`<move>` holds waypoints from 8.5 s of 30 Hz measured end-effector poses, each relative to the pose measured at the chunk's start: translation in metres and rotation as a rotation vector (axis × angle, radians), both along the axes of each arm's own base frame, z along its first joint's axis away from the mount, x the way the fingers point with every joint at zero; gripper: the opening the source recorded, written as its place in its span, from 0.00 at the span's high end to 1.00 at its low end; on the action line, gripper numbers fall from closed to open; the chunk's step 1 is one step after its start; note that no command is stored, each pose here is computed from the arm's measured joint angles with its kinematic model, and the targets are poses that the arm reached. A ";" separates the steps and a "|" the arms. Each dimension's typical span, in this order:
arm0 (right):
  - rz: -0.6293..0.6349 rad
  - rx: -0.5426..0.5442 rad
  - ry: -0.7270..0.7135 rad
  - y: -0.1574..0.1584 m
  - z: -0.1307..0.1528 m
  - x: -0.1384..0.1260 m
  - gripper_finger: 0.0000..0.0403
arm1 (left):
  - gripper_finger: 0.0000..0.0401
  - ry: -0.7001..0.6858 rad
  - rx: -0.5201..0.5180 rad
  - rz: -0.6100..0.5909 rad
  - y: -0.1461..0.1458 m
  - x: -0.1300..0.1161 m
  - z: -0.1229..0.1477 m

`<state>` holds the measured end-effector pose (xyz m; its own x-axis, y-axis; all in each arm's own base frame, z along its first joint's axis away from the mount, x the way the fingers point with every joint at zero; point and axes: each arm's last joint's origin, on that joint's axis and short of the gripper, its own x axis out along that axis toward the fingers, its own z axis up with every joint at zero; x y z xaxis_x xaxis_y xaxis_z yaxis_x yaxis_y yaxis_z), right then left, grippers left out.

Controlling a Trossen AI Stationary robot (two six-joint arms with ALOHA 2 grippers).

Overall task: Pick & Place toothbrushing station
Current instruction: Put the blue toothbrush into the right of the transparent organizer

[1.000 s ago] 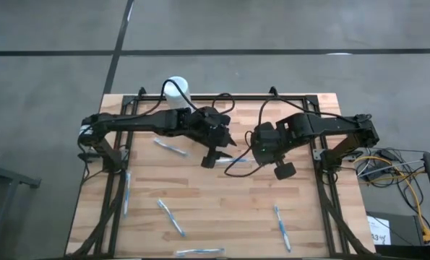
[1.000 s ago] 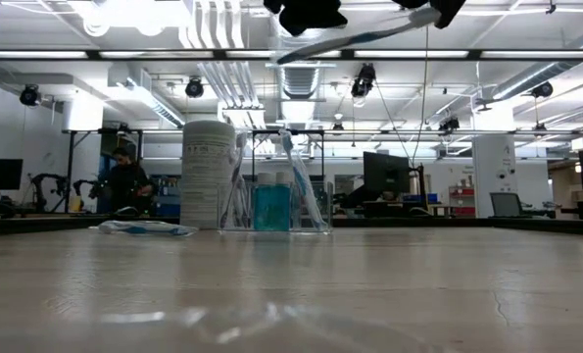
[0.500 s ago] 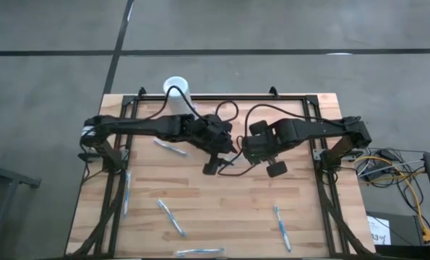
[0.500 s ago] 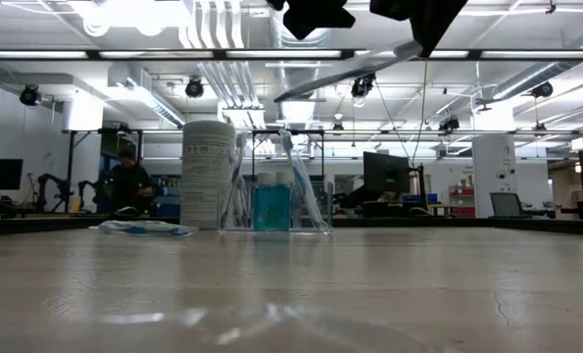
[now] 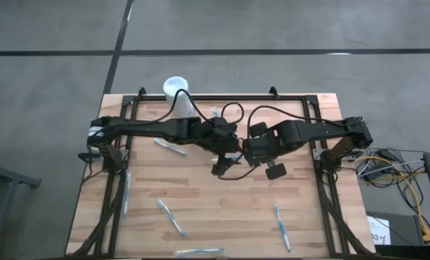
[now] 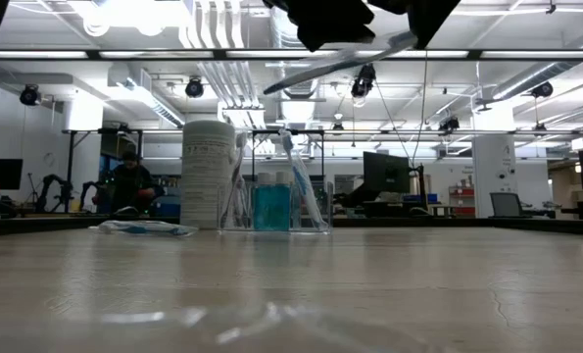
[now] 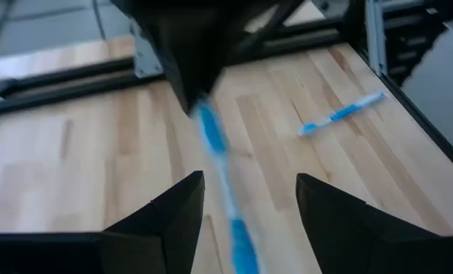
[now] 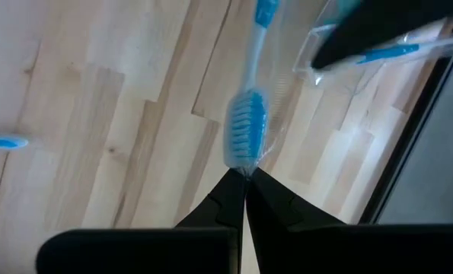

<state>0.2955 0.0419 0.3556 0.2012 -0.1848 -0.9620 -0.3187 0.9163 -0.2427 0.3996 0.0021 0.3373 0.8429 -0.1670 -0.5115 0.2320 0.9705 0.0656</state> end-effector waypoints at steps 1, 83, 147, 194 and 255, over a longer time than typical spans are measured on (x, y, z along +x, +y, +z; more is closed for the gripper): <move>0.002 0.001 -0.008 0.000 0.000 0.001 0.98 | 0.47 -0.010 0.001 0.002 0.000 0.001 0.001; -0.212 0.112 -0.217 0.003 0.034 0.005 0.98 | 0.95 0.023 -0.059 0.030 0.000 0.000 -0.002; -0.294 0.199 -0.188 0.004 0.030 0.005 0.98 | 0.97 0.023 -0.058 0.035 0.000 0.000 -0.002; -0.269 0.182 -0.156 0.004 0.029 0.001 0.98 | 0.97 0.025 -0.059 0.033 0.000 0.000 -0.002; -0.221 0.174 -0.151 0.004 0.029 0.001 0.68 | 0.97 0.023 -0.058 0.033 0.000 0.000 -0.002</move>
<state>0.2966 0.0459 0.3849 0.3170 -0.0752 -0.9454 -0.0793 0.9913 -0.1055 0.3998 0.0022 0.3355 0.8367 -0.1691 -0.5209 0.2004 0.9797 0.0039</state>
